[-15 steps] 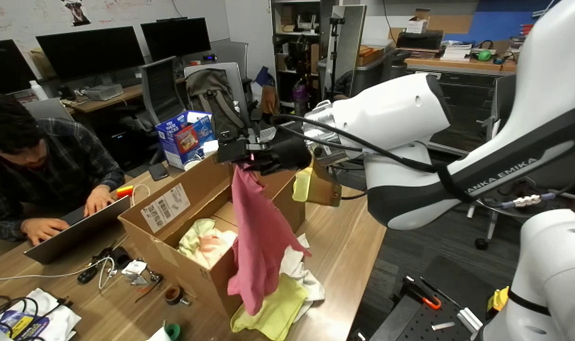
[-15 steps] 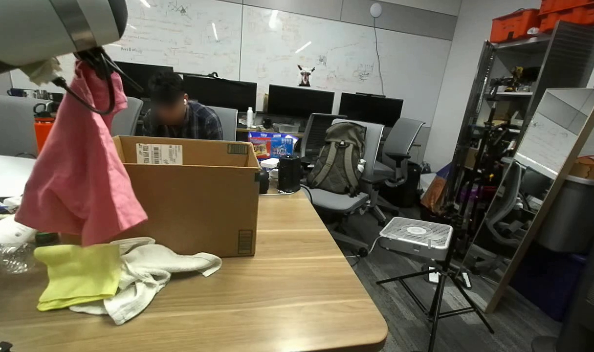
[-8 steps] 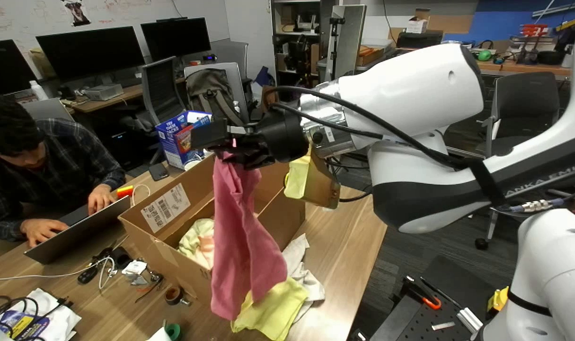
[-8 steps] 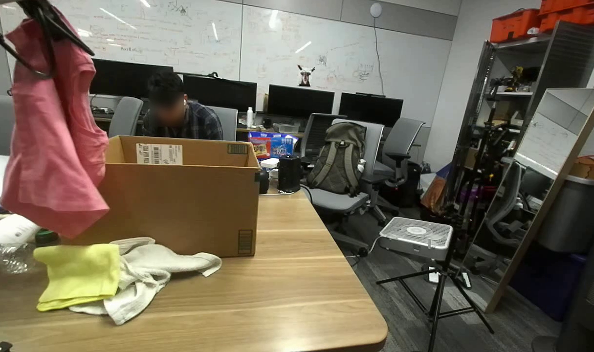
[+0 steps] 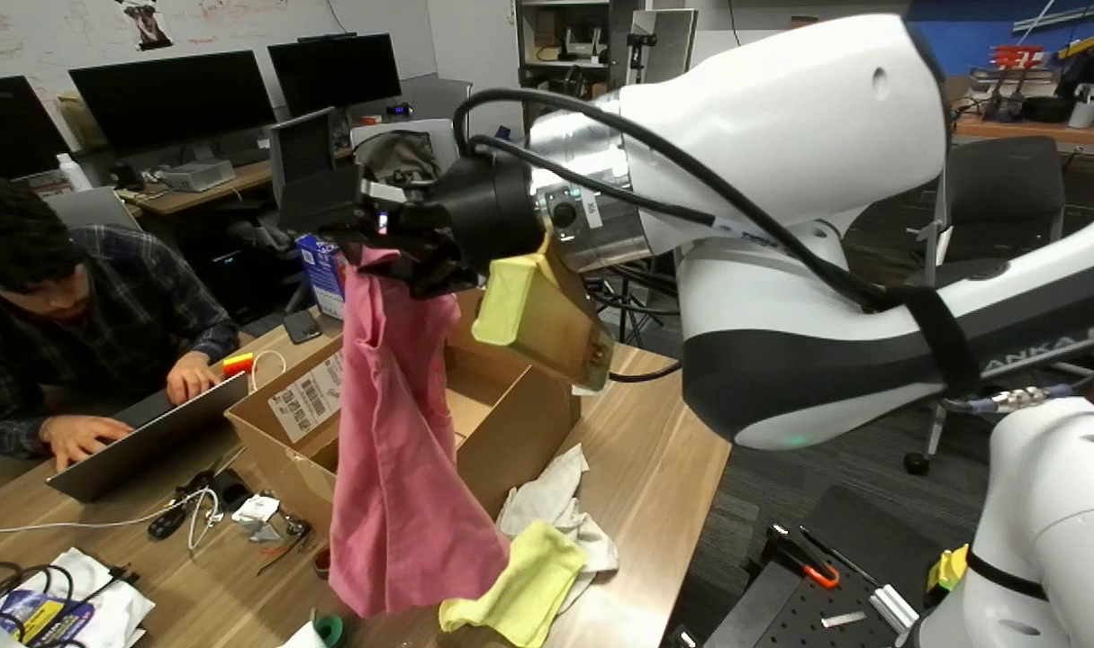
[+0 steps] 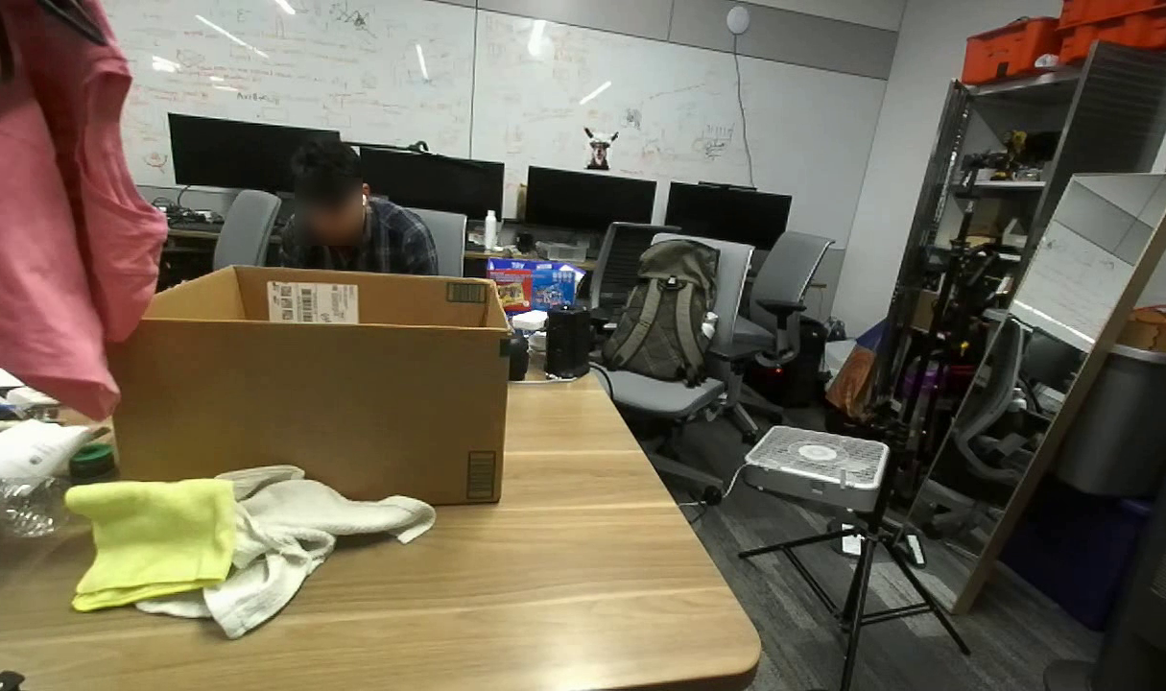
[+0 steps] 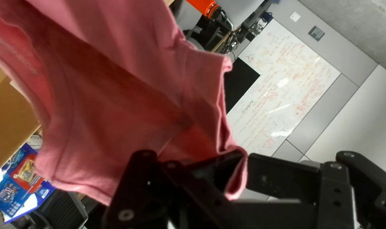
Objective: Pick the clothes on the table and put them in the box
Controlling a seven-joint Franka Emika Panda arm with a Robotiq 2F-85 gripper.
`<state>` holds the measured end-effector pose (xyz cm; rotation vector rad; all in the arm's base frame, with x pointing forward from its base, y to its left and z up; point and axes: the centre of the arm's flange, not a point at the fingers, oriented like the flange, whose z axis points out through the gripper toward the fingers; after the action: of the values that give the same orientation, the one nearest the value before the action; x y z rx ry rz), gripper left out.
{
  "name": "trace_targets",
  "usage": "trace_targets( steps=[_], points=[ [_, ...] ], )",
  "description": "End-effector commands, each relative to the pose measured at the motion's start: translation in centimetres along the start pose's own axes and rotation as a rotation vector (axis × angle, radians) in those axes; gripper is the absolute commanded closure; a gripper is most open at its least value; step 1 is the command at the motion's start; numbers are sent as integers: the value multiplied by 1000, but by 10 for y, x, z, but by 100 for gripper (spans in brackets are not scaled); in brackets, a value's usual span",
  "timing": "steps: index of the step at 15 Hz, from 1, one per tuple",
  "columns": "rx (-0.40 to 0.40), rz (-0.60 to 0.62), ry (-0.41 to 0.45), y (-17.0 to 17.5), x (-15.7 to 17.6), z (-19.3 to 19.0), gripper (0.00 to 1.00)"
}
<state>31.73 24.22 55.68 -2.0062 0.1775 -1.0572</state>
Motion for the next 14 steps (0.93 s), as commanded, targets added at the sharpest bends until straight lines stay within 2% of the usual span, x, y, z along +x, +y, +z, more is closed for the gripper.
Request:
trace_targets(
  steps=[1, 8, 14],
  points=[
    [13, 46, 64, -39, 10, 15, 100],
    [43, 122, 119, -101, 28, 37, 100],
    [21, 126, 204, -119, 55, 71, 100]
  ],
)
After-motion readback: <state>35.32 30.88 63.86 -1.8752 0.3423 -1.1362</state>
